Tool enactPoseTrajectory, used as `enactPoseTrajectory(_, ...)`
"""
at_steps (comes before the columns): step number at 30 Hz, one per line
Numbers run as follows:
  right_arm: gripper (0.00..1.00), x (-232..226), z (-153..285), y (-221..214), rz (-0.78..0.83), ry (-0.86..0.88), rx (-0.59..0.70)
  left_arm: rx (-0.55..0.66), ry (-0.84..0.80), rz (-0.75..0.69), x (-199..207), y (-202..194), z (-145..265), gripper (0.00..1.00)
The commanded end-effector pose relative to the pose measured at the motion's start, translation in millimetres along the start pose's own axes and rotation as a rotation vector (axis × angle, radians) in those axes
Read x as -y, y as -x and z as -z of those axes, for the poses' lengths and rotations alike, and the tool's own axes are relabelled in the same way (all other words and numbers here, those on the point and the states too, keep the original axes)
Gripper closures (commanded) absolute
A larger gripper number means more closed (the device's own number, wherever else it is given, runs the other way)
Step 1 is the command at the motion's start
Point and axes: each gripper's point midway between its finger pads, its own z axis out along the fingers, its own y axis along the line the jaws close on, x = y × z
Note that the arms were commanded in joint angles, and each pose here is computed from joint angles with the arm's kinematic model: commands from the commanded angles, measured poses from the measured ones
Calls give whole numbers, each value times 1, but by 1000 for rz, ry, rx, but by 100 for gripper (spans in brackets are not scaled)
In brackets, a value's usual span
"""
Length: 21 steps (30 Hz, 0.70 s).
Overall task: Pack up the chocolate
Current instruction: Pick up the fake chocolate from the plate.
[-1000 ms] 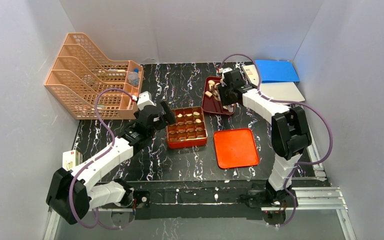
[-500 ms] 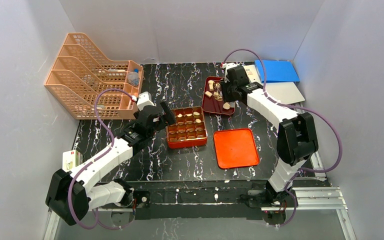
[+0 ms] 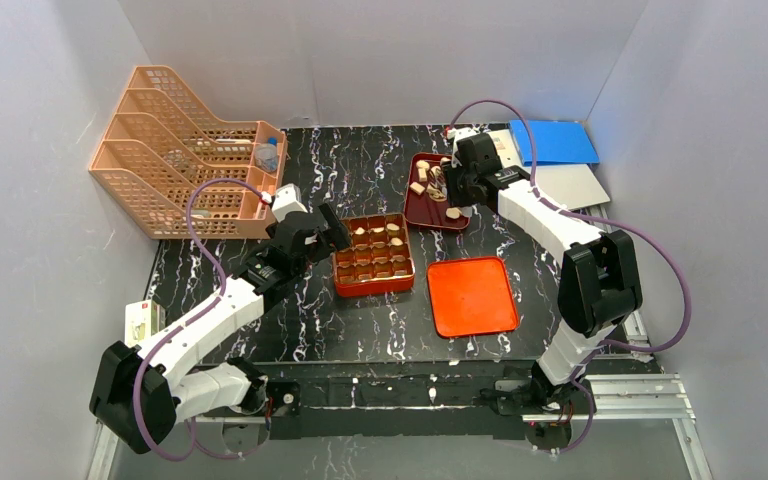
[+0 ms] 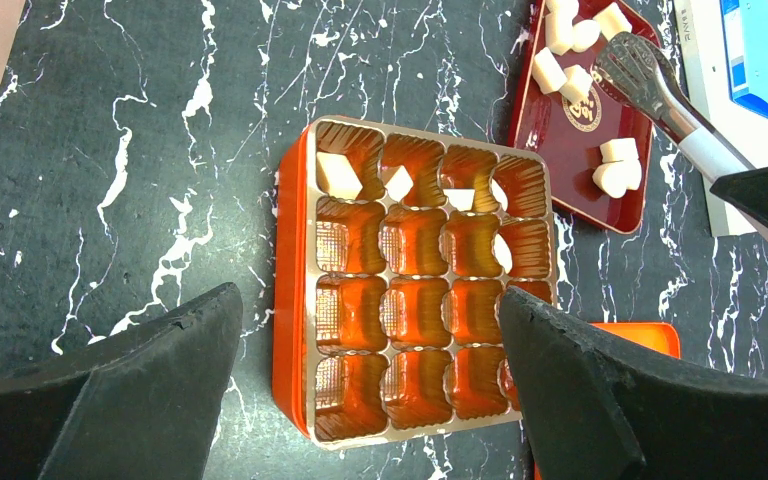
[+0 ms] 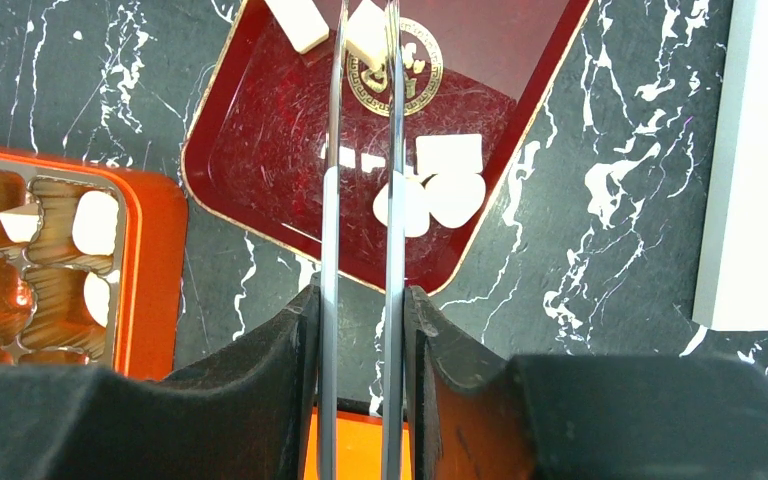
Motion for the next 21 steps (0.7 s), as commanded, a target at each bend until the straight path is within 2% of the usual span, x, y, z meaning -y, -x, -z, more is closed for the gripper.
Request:
enactPoseTrajectory(1, 70, 0, 9, 15, -23, 10, 47, 18, -6, 17, 1, 10, 7, 3)
enactPoseTrajectory(8, 59, 0, 4, 20, -20, 3, 42, 13, -1, 12, -1, 6, 5, 3)
enactPoseTrajectory(21, 56, -1, -9, 17, -16, 1, 10, 11, 4, 4, -3, 4, 3, 3)
